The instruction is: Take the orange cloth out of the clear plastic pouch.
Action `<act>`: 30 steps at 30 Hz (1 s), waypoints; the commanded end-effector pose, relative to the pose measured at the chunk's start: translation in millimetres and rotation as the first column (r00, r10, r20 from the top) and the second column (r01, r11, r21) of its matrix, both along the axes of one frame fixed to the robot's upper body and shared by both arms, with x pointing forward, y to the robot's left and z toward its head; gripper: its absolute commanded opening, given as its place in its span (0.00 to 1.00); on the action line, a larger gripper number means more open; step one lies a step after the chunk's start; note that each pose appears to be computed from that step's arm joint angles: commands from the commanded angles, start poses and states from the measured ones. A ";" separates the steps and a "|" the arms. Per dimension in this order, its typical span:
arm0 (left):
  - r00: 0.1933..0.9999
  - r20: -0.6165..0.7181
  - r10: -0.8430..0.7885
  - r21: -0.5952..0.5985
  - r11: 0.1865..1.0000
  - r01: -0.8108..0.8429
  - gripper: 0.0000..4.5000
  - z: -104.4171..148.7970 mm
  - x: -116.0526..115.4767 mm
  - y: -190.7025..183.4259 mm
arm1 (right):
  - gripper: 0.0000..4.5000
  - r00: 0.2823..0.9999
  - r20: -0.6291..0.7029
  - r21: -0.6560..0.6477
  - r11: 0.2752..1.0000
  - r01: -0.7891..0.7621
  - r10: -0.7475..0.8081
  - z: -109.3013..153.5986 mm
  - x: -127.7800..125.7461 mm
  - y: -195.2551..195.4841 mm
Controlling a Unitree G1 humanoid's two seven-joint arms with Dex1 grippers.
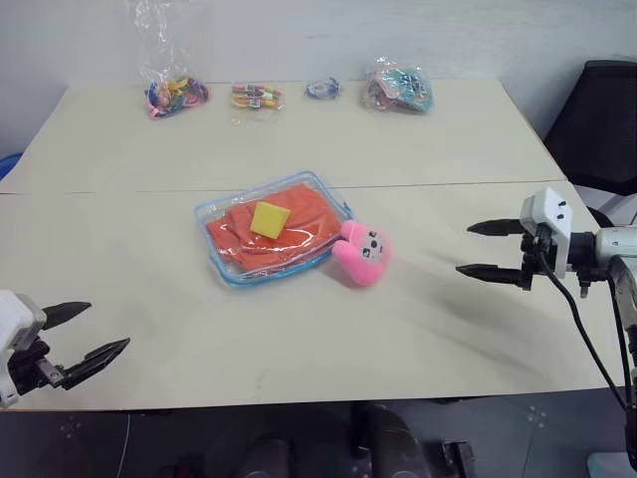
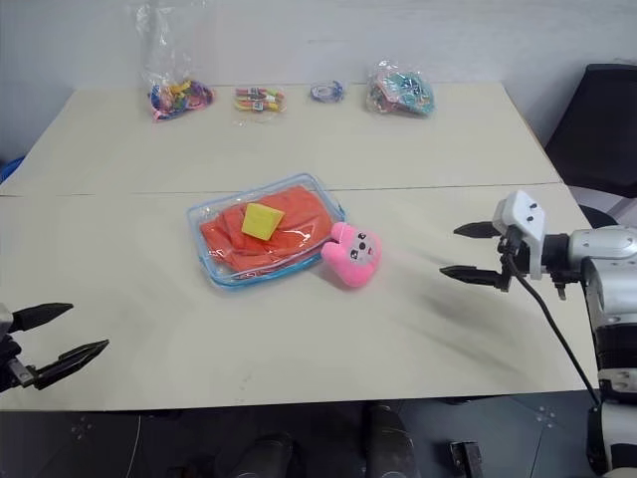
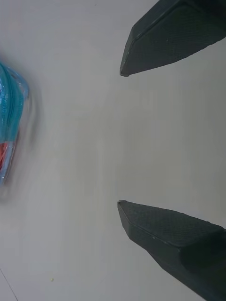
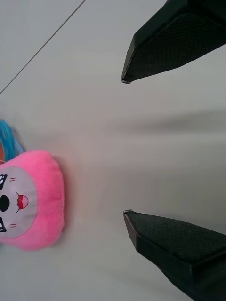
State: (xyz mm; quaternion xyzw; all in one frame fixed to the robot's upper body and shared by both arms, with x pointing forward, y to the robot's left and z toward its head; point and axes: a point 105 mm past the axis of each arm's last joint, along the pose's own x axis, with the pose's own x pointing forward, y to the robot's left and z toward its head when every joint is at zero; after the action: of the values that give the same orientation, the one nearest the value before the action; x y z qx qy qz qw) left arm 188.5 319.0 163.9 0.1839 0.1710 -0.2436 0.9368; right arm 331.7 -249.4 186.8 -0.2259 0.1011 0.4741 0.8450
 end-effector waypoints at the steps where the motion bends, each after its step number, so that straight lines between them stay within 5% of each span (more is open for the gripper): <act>1: 1.000 0.015 -0.020 0.030 0.999 0.020 1.00 5.3 0.7 -2.1 | 1.00 0.999 0.053 0.006 1.000 0.013 -0.013 15.8 -2.6 -5.2; 25: 0.999 0.037 0.018 -0.055 0.998 -0.016 1.00 6.4 6.8 -5.6 | 1.00 0.999 0.021 0.058 0.998 0.033 -0.034 8.8 -0.3 6.2; 30: 0.994 0.108 0.009 -0.121 0.993 0.004 1.00 19.4 25.9 -31.4 | 1.00 1.000 0.012 0.112 0.994 -0.015 0.014 11.4 -9.1 26.7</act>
State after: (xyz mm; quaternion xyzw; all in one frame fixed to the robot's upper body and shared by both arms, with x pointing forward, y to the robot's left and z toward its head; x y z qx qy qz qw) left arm 210.5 298.7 173.9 0.1322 0.1226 -0.2382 0.9543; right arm 326.8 -229.1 182.7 -0.1797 0.0992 0.4780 0.8540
